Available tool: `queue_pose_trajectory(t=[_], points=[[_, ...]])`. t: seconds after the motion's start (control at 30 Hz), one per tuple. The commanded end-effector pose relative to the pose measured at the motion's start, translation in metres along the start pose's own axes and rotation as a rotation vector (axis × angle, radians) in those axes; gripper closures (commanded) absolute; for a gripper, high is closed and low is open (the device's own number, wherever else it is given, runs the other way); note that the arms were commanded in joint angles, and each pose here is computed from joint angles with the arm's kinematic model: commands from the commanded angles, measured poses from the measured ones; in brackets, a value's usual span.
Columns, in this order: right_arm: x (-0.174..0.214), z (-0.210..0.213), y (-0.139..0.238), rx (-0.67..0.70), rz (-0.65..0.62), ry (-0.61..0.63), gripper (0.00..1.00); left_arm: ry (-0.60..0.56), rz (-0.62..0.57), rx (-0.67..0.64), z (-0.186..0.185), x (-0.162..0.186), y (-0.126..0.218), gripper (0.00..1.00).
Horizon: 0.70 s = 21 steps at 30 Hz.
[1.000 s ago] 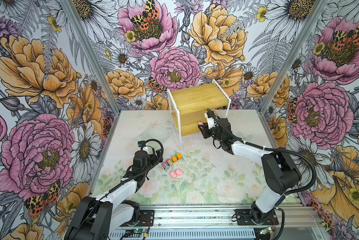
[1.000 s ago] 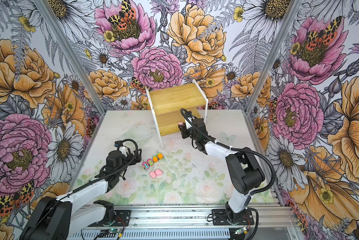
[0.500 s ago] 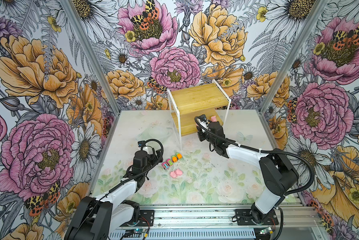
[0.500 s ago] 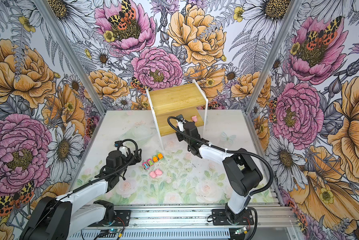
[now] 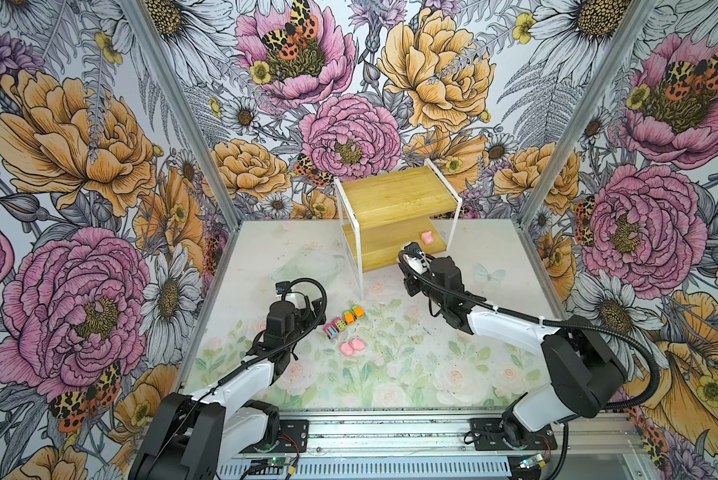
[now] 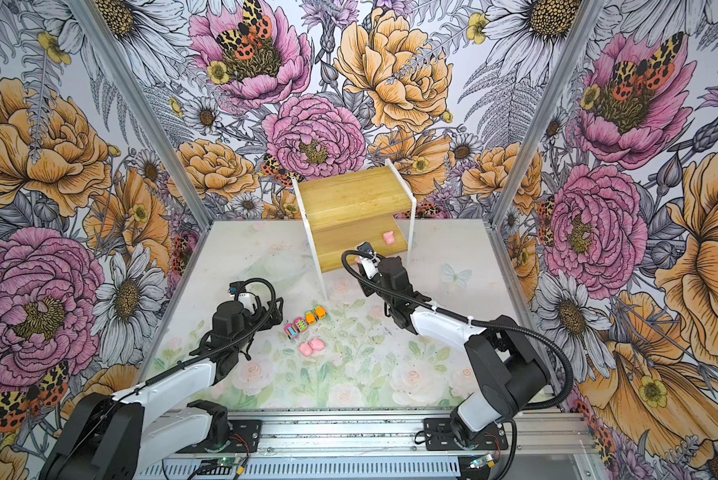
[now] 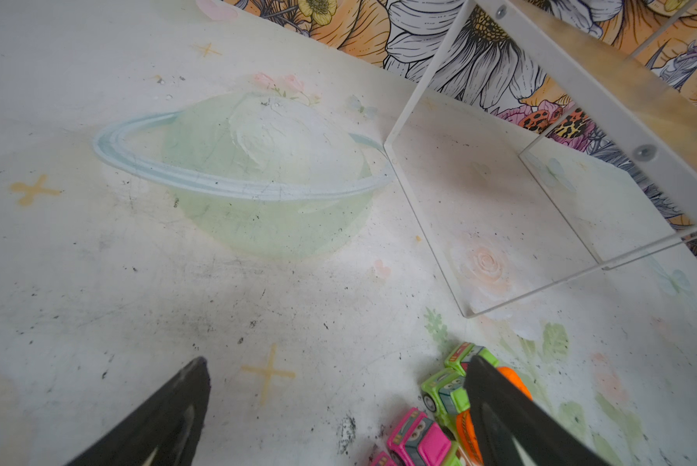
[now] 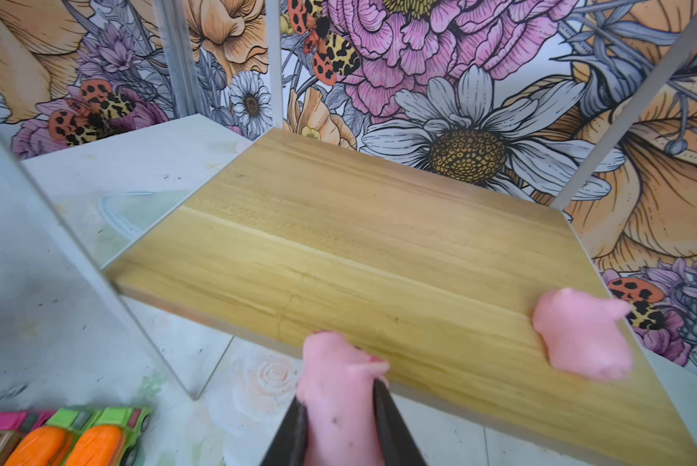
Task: Place and organize the plastic toys onto the shelf
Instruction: 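Lift the pig off the shelf and carry it down toward the table pigs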
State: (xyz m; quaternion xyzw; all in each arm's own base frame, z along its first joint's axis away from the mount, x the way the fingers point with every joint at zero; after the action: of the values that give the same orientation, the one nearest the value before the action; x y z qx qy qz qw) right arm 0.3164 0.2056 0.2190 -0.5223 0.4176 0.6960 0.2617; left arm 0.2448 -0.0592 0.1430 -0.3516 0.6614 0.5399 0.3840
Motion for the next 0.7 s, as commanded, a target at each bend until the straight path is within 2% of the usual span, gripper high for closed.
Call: queue_pose_trajectory(t=[0.0,0.33,0.57,0.67], points=[[0.005,0.017,0.024,-0.135,-0.014,0.026,0.75,0.012,-0.03,-0.004,0.002,-0.006,0.002,0.01],[0.103,0.034,0.062,-0.135,0.107,-0.046,0.74,0.008,-0.023,0.001,0.001,-0.006,0.0,0.01],[0.133,0.057,0.06,-0.105,0.173,0.038,0.75,0.012,-0.024,-0.001,0.002,-0.006,0.0,0.01],[0.137,0.061,0.053,-0.071,0.158,0.058,0.75,0.013,-0.022,-0.002,0.002,-0.006,0.001,0.01]])
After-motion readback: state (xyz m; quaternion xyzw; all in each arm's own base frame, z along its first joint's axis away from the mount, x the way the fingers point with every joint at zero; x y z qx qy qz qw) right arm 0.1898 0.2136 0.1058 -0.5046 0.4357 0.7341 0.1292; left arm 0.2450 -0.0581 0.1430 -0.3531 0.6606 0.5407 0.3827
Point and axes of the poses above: each gripper's point midway between its finger pads, its own y axis back along the fingers, its own z axis along the line the jaws close on, x = y × z, the point moved 9 cm from there along y, back along the fingers, and after that the axes turned 15 degrees about -y, right-handed, at the moved point
